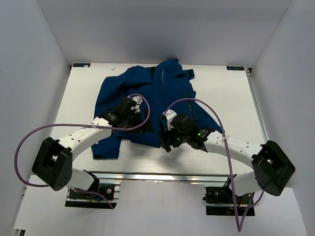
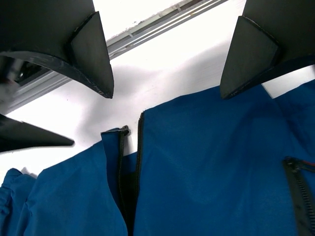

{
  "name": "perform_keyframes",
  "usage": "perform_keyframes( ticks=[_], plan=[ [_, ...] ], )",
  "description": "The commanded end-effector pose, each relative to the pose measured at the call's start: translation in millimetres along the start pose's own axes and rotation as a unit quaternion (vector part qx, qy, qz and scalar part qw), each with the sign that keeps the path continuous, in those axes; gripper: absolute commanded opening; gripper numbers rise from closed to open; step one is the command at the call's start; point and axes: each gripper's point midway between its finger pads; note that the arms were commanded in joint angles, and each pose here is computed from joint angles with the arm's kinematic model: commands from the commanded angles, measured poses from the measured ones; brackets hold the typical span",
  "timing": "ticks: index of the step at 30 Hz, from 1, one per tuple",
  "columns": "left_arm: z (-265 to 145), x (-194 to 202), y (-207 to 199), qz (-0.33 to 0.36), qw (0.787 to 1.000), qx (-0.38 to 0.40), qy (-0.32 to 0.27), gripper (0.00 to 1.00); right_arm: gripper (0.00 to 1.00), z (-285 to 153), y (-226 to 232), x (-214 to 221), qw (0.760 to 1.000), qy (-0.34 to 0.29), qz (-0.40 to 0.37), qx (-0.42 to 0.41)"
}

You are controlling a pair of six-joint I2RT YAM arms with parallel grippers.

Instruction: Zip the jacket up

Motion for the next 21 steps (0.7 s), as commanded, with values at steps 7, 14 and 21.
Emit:
perform_keyframes(
  ticks=[7,14,21],
  plan=[
    [-40.5,-19.0,28.4,-0.016,0.992,-0.095,-0.081,0.98,0.89,-12.5,50.6,-38.4,0.985,-0.029,-0.082,-0.152],
    [-56.8,-17.8,34.1,-0.026,0.989,-0.097,-0.106,0.98,0.89,14.9,28.7,-31.4,0.991,0.025,-0.088,-0.095],
    [-57.3,-17.7,38.0,-0.028,0.988,-0.109,-0.106,0.98,0.89,28.7,22.1,-2.6,0.991,0.083,-0.075,-0.078]
  ],
)
Point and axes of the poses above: each gripper's point midway between its finger pads, its own z axis out along the fingers, its own y axis along the line the jaws close on, x = y × z, and after that the axes turned 8 degrees about -z, right-handed
